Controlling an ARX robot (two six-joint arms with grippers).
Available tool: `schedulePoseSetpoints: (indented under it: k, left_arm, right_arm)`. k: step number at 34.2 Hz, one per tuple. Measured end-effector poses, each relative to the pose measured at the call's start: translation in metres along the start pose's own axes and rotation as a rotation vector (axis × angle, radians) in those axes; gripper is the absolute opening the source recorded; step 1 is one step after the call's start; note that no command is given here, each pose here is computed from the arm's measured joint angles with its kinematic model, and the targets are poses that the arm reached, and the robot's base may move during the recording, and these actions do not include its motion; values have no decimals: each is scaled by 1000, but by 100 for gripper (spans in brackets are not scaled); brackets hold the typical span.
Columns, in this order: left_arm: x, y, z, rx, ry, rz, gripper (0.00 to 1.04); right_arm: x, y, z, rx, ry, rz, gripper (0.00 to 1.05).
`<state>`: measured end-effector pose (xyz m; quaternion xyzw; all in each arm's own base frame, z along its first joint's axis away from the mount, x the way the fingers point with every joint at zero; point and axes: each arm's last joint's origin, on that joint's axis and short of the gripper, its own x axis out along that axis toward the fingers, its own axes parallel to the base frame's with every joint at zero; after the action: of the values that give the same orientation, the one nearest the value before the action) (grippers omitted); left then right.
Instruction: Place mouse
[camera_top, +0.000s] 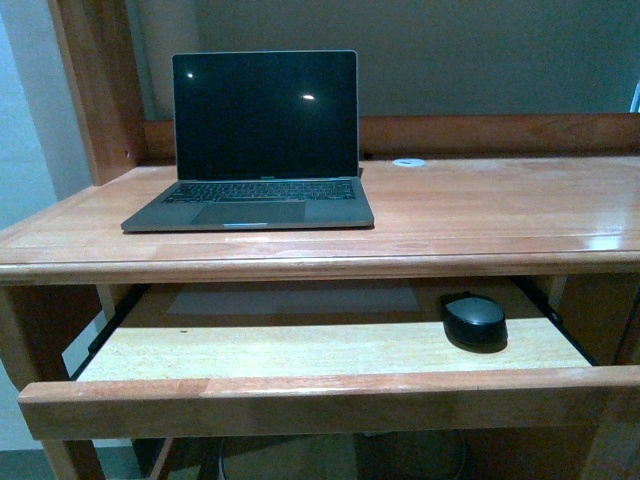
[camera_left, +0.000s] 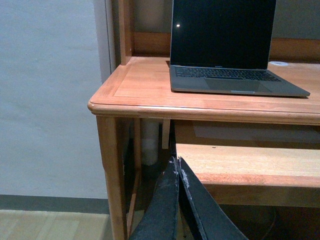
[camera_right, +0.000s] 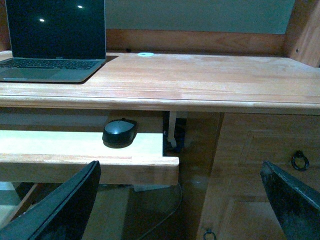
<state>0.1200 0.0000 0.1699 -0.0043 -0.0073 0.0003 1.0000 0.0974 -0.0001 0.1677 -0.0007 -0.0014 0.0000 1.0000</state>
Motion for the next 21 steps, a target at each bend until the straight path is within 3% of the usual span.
schedulePoseSetpoints:
  k: [21]
  left_arm:
    - [-10, 0, 0, 0, 3, 0, 2]
  right_arm:
    - [0, 0, 0, 0, 0, 0, 98]
